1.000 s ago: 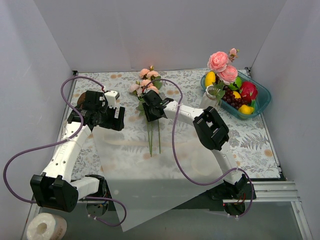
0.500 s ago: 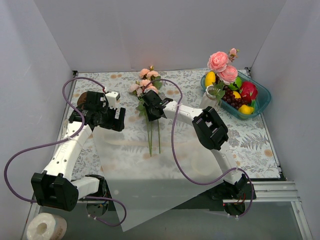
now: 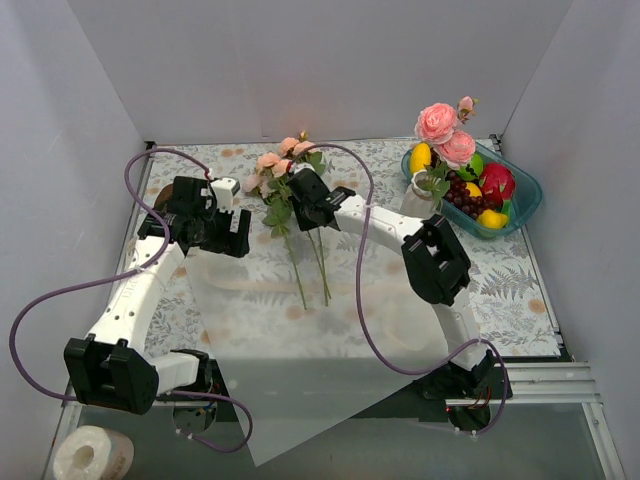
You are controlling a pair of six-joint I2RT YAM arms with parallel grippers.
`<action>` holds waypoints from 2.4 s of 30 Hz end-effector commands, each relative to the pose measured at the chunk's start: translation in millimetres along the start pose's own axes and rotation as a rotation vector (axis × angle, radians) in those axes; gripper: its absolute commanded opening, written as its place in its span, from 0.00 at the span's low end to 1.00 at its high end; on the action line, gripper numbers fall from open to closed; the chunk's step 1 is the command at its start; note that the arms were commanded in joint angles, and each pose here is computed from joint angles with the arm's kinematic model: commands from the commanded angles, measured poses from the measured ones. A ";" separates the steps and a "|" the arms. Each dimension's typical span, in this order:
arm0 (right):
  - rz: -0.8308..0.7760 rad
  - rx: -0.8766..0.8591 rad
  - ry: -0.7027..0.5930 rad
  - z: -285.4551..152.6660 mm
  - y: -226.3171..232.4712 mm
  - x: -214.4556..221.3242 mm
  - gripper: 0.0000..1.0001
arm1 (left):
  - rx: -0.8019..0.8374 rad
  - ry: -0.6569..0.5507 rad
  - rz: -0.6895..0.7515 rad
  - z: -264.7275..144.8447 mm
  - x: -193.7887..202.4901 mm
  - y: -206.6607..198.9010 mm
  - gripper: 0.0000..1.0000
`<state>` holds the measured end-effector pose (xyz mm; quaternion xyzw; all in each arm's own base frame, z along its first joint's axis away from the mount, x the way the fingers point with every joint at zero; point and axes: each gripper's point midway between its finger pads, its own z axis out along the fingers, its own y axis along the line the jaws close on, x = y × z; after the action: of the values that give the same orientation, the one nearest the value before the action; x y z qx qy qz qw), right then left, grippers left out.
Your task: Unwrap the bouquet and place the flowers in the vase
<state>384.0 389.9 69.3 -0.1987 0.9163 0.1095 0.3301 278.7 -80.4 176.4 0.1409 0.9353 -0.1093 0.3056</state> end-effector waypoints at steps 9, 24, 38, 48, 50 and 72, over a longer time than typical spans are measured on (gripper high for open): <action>0.011 -0.065 -0.421 -153.1 -1.0 -147.5 0.01 | 0.013 -0.053 -0.012 -22.9 -23.3 -4.6 0.85; -0.100 -0.104 -1.247 -448.1 -46.1 -222.0 0.01 | 0.070 -0.043 -0.056 -16.2 -30.3 -13.9 0.84; -0.229 0.379 -1.549 -520.2 -129.6 -169.7 0.01 | 0.090 -0.034 -0.071 -7.1 -35.8 -15.1 0.84; -0.197 0.480 -1.506 -481.2 -163.9 -172.6 0.01 | 0.077 -0.038 -0.058 -6.9 -37.3 -12.3 0.84; -0.192 0.495 -1.502 -477.1 -174.2 -174.8 0.01 | 0.076 -0.036 -0.058 -6.0 -36.1 -12.0 0.84; -0.151 0.458 -1.478 -420.1 -199.9 -190.8 0.01 | 0.050 -0.020 -0.051 -0.3 -29.6 -3.3 0.84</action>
<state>374.7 132.5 472.2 -0.0888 0.4797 -0.0189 0.8727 295.8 -93.5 192.2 0.1204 0.9358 -0.1497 0.2955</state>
